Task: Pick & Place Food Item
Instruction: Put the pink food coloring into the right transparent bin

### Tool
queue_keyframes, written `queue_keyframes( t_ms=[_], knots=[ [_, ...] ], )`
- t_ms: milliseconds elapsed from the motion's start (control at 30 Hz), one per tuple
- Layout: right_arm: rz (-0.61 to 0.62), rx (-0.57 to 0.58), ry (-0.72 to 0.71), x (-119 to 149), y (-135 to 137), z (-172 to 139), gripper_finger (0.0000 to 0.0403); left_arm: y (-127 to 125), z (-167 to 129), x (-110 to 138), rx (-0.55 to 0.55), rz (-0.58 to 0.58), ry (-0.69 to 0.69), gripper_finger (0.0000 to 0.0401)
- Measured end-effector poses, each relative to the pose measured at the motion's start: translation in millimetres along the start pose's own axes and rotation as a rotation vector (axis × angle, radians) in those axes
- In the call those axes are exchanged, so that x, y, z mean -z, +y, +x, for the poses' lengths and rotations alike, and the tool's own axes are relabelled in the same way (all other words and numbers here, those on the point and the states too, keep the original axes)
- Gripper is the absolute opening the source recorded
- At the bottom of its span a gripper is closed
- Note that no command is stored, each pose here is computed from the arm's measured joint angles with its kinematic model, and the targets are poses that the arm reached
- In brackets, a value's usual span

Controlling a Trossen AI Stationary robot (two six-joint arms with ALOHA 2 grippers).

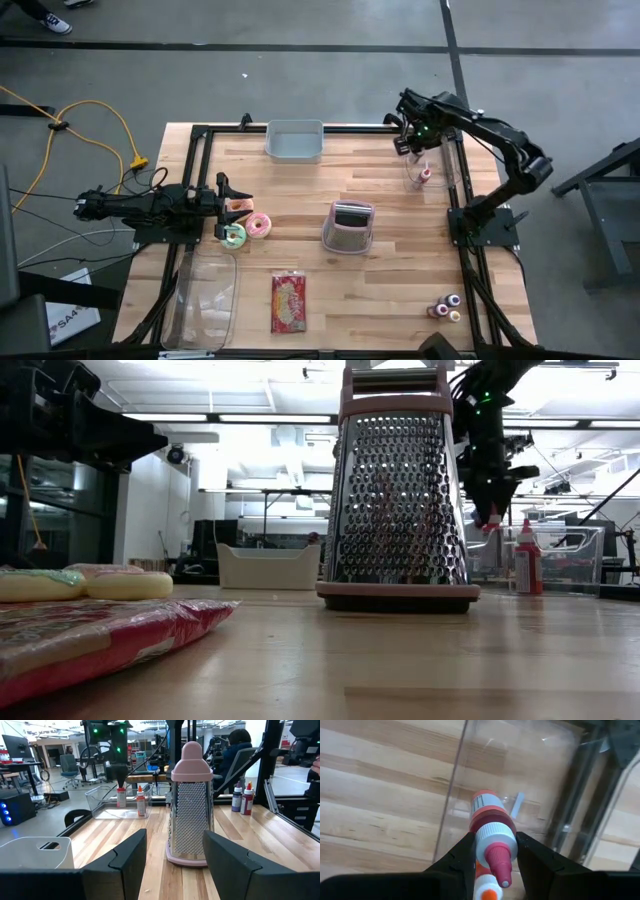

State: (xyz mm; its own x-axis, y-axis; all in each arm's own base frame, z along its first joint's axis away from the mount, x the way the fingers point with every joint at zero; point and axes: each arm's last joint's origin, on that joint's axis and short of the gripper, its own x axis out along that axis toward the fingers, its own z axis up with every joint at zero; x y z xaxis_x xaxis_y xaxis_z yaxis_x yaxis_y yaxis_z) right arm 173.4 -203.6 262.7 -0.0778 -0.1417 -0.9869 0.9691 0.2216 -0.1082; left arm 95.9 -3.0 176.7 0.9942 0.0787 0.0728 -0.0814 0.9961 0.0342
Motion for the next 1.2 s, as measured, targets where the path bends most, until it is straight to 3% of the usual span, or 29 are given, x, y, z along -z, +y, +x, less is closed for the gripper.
queue_keyframes(
  t_ms=[467, 1200],
  knots=[
    [0.043, -0.063, 0.008, 13, -3, 36, 0.0113, 0, 0, 0, 0.000, 0.000, 0.000, 0.0188],
    [0.036, -0.082, -0.003, 12, -4, 39, 0.0134, 0, 0, 0, 0.000, 0.000, 0.000, 0.0188]
  ],
)
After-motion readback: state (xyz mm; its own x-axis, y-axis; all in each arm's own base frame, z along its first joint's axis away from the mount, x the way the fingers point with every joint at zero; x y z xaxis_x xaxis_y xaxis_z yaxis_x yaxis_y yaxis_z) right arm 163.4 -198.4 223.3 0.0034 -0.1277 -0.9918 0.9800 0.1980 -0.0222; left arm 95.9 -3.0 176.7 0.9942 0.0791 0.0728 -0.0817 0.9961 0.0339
